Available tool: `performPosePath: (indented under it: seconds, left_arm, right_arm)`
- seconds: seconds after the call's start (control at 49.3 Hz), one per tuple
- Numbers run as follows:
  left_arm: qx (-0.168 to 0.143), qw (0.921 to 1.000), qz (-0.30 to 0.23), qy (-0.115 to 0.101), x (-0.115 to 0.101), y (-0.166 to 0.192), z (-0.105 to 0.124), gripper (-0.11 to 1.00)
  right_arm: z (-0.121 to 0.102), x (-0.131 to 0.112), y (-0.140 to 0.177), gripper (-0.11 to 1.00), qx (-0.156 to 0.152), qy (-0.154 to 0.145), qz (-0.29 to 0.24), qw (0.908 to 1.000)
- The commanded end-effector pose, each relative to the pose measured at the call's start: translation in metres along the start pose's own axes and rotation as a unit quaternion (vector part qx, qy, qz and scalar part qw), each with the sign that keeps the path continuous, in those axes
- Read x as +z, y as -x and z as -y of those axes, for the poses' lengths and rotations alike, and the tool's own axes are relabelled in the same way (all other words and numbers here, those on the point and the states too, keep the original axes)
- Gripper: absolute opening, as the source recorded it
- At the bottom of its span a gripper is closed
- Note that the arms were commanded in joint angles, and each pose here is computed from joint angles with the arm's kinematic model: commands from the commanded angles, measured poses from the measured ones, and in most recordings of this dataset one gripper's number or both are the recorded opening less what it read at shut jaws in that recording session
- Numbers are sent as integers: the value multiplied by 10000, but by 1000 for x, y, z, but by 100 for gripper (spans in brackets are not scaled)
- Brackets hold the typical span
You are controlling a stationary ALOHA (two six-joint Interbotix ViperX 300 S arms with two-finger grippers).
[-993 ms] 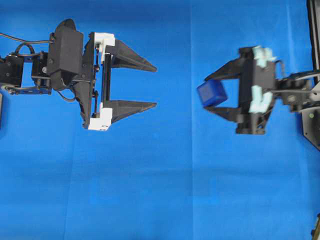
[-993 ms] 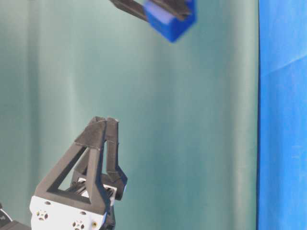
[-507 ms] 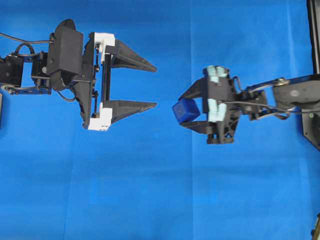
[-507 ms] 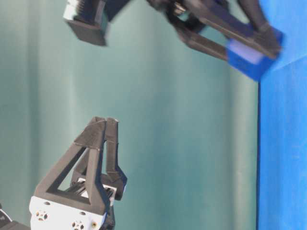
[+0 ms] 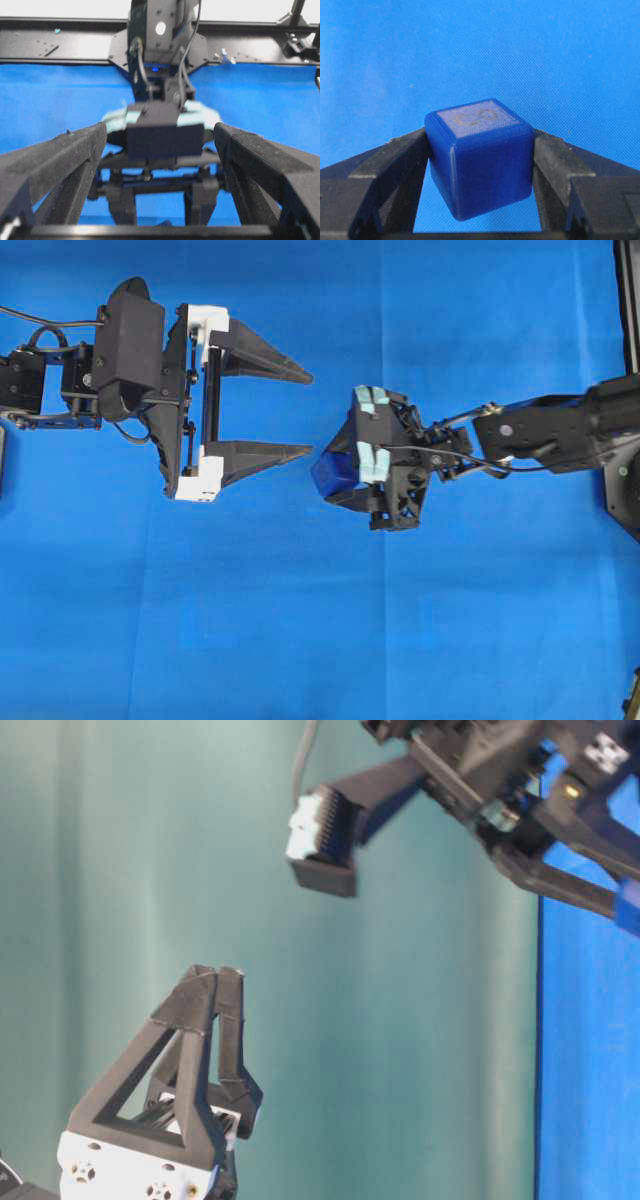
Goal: Handover the blue block to the right arm after grasping it with the left arm, then place it in the designated position.
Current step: 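Move the cube with the right gripper toward the table center and lower it, then open the right gripper, release the cube, and retract right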
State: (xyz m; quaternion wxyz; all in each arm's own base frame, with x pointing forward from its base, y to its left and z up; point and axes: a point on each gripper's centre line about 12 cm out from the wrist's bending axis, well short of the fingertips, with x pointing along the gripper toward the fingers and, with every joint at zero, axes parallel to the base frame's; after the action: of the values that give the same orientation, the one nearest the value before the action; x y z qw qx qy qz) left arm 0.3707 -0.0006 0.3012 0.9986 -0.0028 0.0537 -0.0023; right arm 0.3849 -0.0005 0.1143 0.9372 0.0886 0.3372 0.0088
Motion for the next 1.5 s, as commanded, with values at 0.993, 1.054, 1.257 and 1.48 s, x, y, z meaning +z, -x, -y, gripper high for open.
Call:
performPosePath:
  seconds: [0.993, 1.054, 1.257, 1.48]
  left_arm:
    - [-16, 9999, 169, -10, 12, 4, 1, 93]
    - [-16, 9999, 169, -10, 12, 4, 1, 93]
    - [-16, 9999, 169, -33, 12, 4, 1, 93]
    - [-15, 9998, 176, -48, 13, 4, 1, 93]
  right_arm:
    - [5, 0, -18, 92, -26, -638, 116, 9979]
    - [4, 3, -16, 95, -36, -618, 113, 9980]
    - [-4, 18, -2, 89, -40, -549, 236, 9982]
    - [-6, 35, 22, 89, -180, -493, 328, 9981]
